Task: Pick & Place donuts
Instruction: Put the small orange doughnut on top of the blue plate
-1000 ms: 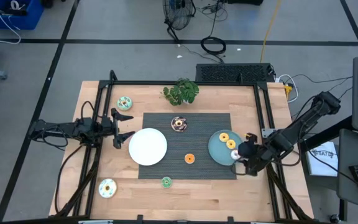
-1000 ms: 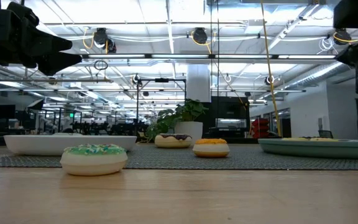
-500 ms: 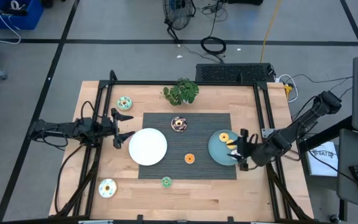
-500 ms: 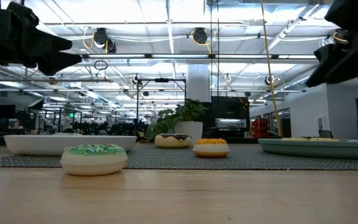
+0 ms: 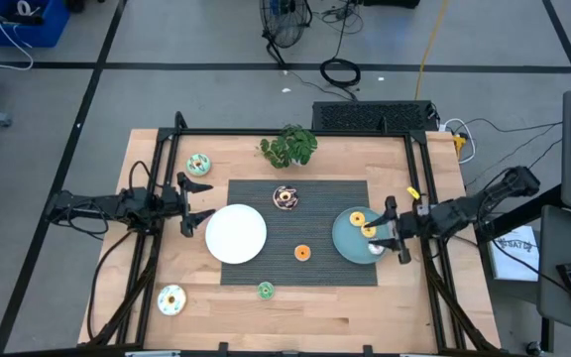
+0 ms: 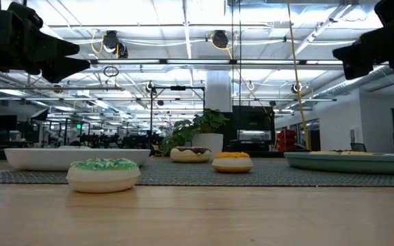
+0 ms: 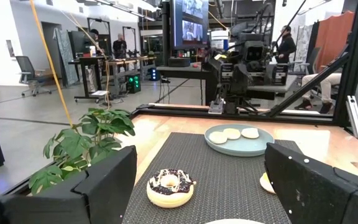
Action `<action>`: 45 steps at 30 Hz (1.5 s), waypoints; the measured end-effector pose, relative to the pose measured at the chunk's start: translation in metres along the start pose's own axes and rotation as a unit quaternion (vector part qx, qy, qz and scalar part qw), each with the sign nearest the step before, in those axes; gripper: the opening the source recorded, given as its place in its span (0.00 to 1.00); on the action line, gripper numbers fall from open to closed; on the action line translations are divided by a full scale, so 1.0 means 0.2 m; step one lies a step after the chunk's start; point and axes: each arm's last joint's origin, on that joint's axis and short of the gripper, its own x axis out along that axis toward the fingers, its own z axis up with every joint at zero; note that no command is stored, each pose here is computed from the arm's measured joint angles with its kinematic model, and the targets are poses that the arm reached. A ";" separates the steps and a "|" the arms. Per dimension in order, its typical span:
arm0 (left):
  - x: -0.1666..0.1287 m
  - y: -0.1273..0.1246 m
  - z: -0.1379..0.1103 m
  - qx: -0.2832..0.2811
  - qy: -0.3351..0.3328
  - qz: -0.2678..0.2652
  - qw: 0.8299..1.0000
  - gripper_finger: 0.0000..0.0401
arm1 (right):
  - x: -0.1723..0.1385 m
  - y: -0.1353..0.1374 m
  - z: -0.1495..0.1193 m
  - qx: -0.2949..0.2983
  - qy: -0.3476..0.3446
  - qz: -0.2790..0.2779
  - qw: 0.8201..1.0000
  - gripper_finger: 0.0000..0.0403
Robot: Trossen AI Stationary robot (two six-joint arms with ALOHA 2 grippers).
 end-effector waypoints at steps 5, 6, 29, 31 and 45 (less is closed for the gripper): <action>0.00 0.00 0.00 0.000 0.000 0.000 1.000 0.87 | -0.05 -0.04 0.00 -0.010 -0.034 0.003 0.999 0.49; 0.00 0.00 0.00 0.000 0.000 0.000 1.000 0.87 | -0.06 -0.04 0.00 -0.010 -0.038 0.005 0.999 0.49; 0.00 0.00 0.00 0.000 0.000 0.000 1.000 0.87 | -0.06 -0.10 -0.01 0.001 -0.080 -0.001 0.997 0.49; 0.00 0.00 0.00 0.000 0.000 0.000 1.000 0.87 | -0.06 -0.10 -0.03 0.001 -0.057 -0.002 0.998 0.49; 0.00 0.00 0.00 0.000 0.000 0.000 1.000 0.87 | -0.05 -0.10 -0.04 -0.006 -0.046 -0.003 0.999 0.49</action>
